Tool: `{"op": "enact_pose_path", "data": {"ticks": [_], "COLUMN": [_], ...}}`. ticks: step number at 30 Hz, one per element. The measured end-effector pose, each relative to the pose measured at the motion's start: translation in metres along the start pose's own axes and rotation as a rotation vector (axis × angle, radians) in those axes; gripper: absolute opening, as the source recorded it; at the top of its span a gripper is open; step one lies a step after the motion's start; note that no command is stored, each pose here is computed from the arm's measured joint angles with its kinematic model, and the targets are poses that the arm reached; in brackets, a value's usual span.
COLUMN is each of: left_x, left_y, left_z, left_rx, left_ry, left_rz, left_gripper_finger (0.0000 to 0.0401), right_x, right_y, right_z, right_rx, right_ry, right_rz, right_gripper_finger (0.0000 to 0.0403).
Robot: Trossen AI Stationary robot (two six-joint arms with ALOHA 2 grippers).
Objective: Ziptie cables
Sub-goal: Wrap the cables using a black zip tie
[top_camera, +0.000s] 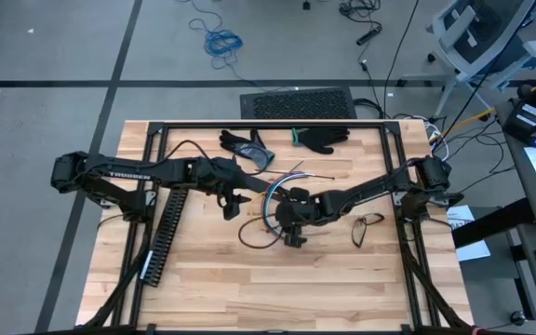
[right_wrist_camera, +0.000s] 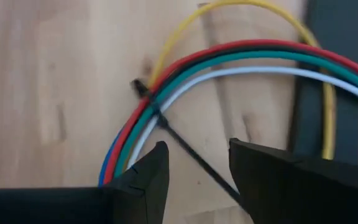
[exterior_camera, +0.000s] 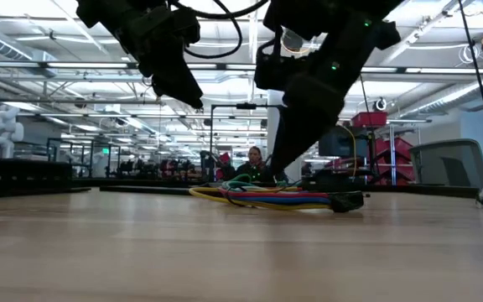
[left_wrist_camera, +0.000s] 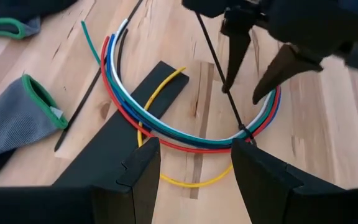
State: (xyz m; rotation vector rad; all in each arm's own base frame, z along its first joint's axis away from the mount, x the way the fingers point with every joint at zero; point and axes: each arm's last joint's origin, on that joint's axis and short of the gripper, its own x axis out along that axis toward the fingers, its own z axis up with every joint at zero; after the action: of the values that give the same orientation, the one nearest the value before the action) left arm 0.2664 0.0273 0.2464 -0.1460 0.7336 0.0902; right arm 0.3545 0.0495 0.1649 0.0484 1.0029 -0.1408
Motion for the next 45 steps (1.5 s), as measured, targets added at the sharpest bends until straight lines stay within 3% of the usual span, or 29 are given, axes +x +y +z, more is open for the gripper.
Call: {"op": "enact_pose_path", "data": {"ticks": [7,13,22,28,35,45], "left_x": [0.0,0.0,0.0,0.0,0.0,0.0], "left_y": [0.0,0.0,0.0,0.0,0.0,0.0], "left_z": [-0.006,-0.007,-0.007,-0.007,-0.007,-0.007], "left_rx": [0.003,0.023,0.021,0.019,0.019,0.019], "left_ry": [0.064,0.069,0.069,0.069,0.069,0.067], "left_rz": [0.005,0.004,0.004,0.004,0.004,0.005], "left_gripper_finger": [0.0191,0.0191,0.0191,0.0191,0.0191,0.0191], "right_x": [0.007,0.016,0.038,0.04,0.043,0.039], "right_y": [-0.001,-0.011,-0.012,-0.012,-0.01,-0.011], "right_z": [-0.003,0.008,0.007,0.004,-0.001,-0.001], "right_rx": [-0.172,-0.229,-0.316,-0.323,-0.312,-0.085], "right_ry": [0.032,0.025,0.127,0.16,0.207,0.243], "right_rz": [0.039,0.021,0.061,0.069,0.127,0.128], "right_gripper_finger": [0.0155,0.0155,0.0155,0.014,0.0016,0.0001]}}
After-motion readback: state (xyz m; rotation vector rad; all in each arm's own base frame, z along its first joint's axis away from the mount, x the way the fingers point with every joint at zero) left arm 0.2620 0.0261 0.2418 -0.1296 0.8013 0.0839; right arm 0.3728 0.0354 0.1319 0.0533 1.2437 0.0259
